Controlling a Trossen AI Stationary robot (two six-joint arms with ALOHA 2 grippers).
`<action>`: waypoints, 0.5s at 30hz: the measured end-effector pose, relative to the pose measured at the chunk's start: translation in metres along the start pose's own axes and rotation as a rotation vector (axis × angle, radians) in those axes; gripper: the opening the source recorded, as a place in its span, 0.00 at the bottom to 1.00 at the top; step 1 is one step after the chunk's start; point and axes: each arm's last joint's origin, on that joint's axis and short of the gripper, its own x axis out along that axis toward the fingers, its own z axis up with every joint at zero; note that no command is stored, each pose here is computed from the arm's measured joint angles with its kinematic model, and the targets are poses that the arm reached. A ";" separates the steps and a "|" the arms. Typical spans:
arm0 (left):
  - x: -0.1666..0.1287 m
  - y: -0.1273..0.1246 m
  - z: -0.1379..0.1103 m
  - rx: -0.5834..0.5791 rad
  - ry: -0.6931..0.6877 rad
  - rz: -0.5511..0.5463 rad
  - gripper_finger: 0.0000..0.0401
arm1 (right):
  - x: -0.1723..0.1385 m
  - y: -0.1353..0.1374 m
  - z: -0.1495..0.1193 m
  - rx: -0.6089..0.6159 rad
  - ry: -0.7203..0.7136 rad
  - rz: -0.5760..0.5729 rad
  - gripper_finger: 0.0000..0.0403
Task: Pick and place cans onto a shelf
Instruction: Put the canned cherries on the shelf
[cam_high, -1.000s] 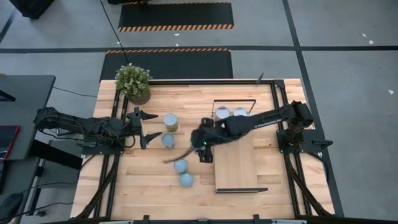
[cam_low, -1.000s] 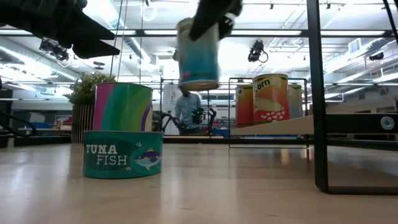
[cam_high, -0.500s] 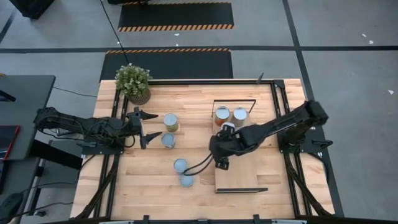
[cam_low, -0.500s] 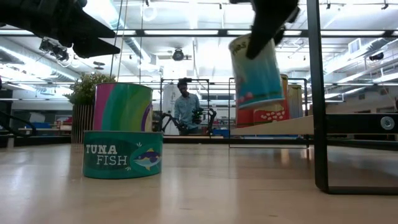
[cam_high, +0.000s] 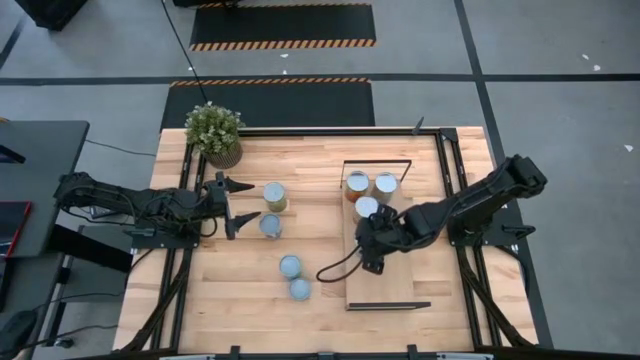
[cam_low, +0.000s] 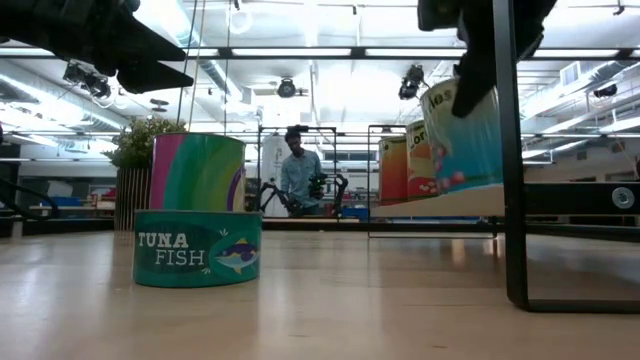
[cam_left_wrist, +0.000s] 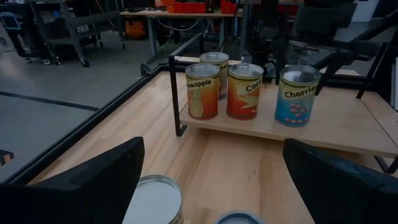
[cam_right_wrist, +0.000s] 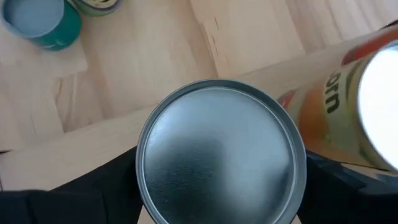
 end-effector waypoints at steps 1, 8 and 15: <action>0.000 0.000 0.000 0.000 0.000 0.000 0.97 | 0.001 0.000 -0.002 0.005 -0.003 -0.012 0.82; 0.000 0.000 0.000 0.000 0.000 0.000 0.97 | 0.005 -0.003 -0.005 0.030 -0.023 -0.055 0.88; 0.000 0.000 0.000 -0.002 0.000 0.000 0.97 | 0.000 -0.001 0.000 0.036 -0.023 -0.046 0.95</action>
